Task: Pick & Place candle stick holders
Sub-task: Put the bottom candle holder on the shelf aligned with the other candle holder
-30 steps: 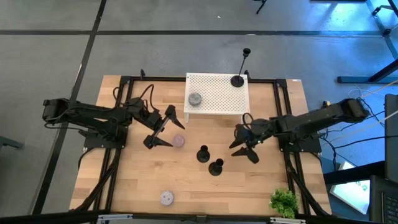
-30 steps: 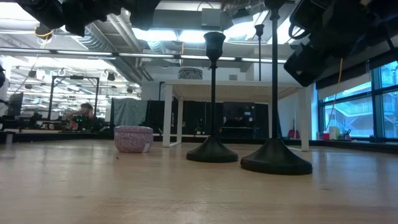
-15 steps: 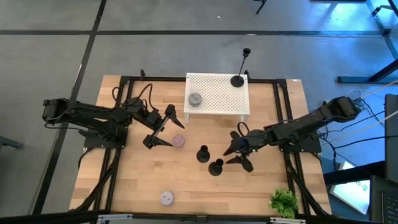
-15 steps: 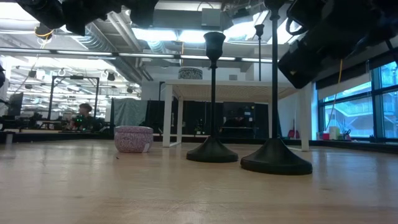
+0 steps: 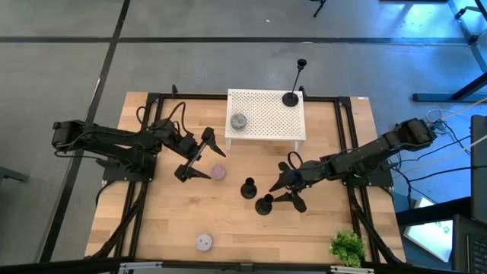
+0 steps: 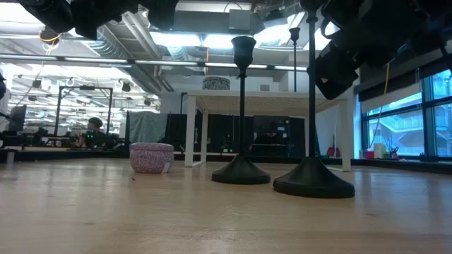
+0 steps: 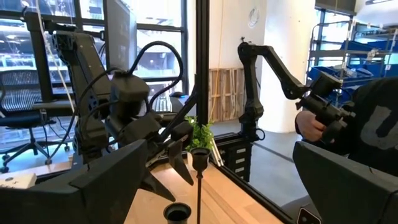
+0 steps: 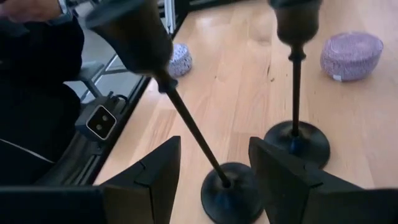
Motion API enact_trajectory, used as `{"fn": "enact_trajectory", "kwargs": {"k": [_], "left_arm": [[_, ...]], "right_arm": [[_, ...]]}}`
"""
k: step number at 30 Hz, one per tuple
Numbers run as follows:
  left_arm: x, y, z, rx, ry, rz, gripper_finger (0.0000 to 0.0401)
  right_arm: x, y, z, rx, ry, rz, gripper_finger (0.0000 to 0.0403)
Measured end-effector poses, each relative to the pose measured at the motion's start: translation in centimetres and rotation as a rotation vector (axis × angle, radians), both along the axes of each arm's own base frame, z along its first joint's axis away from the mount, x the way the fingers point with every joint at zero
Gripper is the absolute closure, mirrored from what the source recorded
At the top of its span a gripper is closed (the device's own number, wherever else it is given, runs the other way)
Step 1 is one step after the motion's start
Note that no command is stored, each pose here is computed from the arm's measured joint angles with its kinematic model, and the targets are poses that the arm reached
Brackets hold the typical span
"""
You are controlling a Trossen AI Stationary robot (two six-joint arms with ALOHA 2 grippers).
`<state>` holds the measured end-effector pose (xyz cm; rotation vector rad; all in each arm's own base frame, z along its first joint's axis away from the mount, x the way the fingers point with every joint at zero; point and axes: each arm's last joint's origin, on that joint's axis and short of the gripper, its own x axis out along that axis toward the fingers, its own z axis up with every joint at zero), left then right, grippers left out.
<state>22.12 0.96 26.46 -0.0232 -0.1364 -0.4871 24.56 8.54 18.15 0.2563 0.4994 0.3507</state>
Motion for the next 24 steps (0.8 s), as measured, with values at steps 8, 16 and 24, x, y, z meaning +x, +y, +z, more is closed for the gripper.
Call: {"fn": "enact_trajectory", "kwargs": {"k": [8, 16, 24], "left_arm": [[0.0, 0.0, 0.0, 0.000, 0.000, 0.000, 0.0001], [0.0, 0.0, 0.0, 0.000, -0.001, 0.000, 0.0001], [0.0, 0.0, 0.1, 0.001, -0.009, 0.000, 0.0001]], "right_arm": [[0.1, 0.6, 0.1, -0.009, -0.036, 0.000, 0.0210], [0.6, 1.5, -0.7, -0.034, -0.068, 0.009, 0.0210], [1.2, 1.7, -1.9, -0.042, -0.068, -0.008, 0.0210]]}}
